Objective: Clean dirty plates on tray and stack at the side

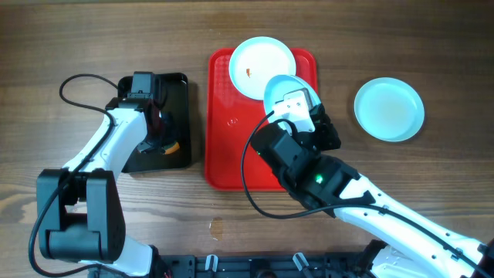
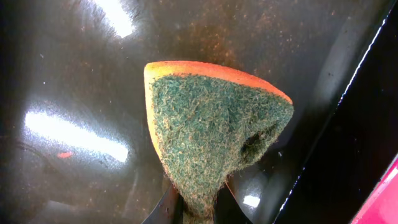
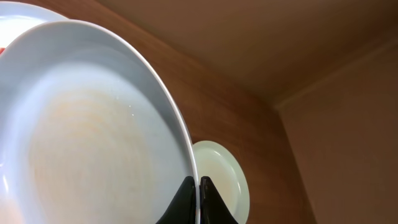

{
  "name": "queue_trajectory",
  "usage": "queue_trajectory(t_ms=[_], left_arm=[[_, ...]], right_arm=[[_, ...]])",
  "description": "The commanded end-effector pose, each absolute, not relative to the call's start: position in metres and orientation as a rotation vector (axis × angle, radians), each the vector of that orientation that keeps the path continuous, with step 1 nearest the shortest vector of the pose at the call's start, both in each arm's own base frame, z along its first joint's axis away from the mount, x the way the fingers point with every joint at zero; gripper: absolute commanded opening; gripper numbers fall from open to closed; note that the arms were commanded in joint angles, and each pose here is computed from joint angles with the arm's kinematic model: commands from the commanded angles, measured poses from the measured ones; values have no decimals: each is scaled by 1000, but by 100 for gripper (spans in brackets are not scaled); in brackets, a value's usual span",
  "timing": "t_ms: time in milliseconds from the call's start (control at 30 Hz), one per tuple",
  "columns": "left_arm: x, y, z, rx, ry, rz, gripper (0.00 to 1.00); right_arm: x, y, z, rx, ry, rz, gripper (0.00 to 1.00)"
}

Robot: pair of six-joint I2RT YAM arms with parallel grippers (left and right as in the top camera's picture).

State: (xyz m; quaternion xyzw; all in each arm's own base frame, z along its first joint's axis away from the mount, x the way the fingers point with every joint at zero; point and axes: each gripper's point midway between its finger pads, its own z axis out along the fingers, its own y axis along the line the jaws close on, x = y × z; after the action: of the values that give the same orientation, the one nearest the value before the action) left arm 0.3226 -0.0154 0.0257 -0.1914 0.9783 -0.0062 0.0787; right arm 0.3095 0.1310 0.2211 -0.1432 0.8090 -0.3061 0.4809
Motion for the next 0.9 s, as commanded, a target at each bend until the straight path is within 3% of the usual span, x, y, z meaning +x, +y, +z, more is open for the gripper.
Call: queue_trajectory(t_ms=[0,633,867], left_arm=[[324,-15,29,-561,2919,-35,9],[324,-16,29,-561,2920,-40,9],[324,-16,29,-561,2921,-41,9]], right_arm=[[310,134,234,-348,1935,-770,4],[309,139,236,-342,1918,-757,4],[318,145,194,-354,2124,-472,4]])
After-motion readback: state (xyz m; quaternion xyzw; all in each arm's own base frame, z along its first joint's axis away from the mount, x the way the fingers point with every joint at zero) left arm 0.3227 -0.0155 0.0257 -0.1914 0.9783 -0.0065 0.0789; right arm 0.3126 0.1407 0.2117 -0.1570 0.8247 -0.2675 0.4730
